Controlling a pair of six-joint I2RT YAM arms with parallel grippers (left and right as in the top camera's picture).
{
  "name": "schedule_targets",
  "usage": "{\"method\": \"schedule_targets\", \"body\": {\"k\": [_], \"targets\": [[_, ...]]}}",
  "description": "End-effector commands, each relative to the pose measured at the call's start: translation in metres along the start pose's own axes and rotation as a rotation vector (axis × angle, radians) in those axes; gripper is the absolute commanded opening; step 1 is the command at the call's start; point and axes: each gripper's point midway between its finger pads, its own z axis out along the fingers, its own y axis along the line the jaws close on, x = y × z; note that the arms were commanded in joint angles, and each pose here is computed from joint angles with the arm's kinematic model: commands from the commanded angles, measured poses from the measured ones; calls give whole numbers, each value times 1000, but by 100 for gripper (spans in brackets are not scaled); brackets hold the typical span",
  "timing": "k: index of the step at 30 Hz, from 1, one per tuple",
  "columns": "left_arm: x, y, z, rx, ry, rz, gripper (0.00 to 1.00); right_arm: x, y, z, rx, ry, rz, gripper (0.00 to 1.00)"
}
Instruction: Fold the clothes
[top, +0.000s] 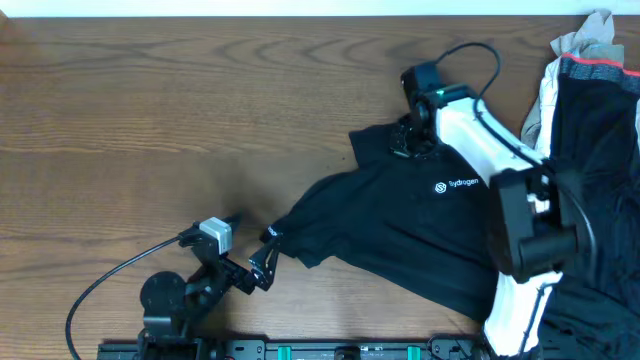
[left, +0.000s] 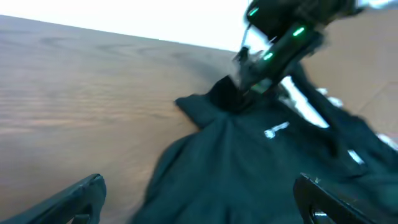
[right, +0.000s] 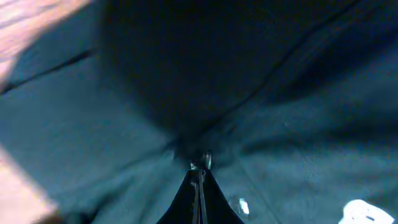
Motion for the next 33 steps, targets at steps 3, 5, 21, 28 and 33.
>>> {"method": "schedule_targets", "body": {"k": [3, 5, 21, 28, 33], "targets": [[2, -11, 0, 60, 16, -74, 98, 11, 17, 48, -65, 104, 148, 1], [2, -11, 0, 63, 17, -76, 98, 22, 45, 68, -181, 174, 157, 1], [2, -11, 0, 63, 18, -76, 98, 68, 282, 41, -916, 46, -463, 1], [3, -12, 0, 64, 24, -79, 98, -2, 257, -38, -802, -102, -590, 11], [13, -5, 0, 30, 58, -111, 98, -65, 184, -103, -498, -296, -545, 18]]}}
